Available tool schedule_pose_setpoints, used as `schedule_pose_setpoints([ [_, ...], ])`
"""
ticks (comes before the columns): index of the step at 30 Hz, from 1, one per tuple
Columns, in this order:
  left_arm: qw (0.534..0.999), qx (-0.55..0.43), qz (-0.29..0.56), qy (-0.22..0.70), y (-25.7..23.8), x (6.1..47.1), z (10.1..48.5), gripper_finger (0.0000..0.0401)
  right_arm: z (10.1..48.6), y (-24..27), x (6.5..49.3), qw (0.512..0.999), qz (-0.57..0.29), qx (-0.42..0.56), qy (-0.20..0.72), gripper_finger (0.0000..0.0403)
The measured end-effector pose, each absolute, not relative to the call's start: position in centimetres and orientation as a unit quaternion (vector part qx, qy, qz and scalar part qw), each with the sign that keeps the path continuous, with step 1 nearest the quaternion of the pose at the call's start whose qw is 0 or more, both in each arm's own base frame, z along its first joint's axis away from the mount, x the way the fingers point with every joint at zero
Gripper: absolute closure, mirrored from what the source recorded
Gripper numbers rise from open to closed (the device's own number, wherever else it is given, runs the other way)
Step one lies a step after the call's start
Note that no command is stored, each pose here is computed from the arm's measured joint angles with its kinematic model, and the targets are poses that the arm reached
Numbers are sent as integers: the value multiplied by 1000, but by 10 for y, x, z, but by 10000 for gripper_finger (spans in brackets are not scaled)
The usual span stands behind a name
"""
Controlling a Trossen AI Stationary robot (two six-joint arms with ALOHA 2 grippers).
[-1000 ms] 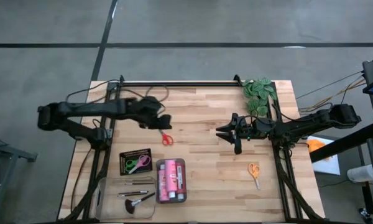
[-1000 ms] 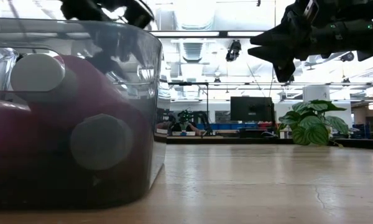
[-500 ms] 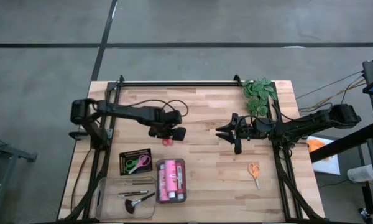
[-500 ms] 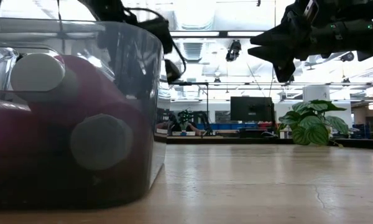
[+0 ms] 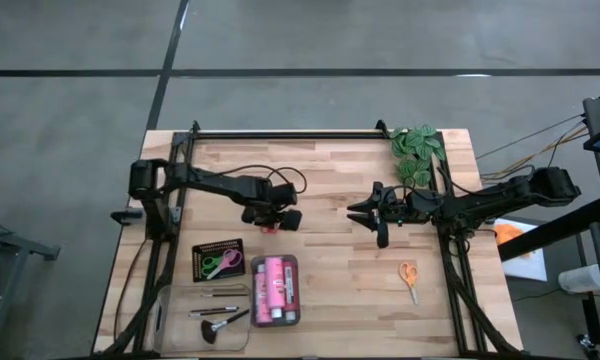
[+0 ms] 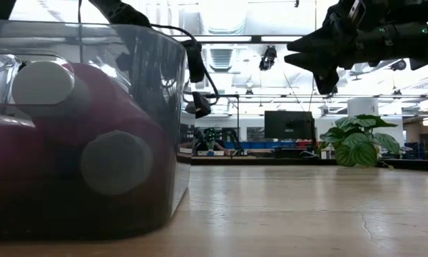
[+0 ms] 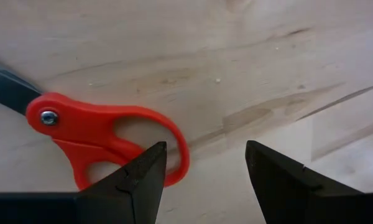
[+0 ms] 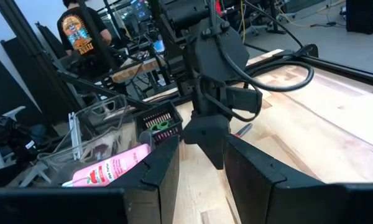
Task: Pick & Place Paint Supplies
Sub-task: Put the red scissors into the black bin
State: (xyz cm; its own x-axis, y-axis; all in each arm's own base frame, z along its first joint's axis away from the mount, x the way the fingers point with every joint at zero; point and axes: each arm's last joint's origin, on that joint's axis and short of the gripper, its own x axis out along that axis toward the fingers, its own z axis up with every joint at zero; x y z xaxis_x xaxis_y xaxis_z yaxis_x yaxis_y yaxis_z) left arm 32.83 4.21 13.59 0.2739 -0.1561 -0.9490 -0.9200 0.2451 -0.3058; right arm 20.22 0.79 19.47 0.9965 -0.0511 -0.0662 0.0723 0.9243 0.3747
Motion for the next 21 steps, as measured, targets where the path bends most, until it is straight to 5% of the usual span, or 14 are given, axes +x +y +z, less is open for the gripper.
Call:
schedule_pose_setpoints([
  [9,600,-522,318,516,42,326,133,200,193,8,202,980,-33,191,36,282],
  [21,592,-509,332,529,42,320,129,386,193,8,202,980,-33,191,37,282],
])
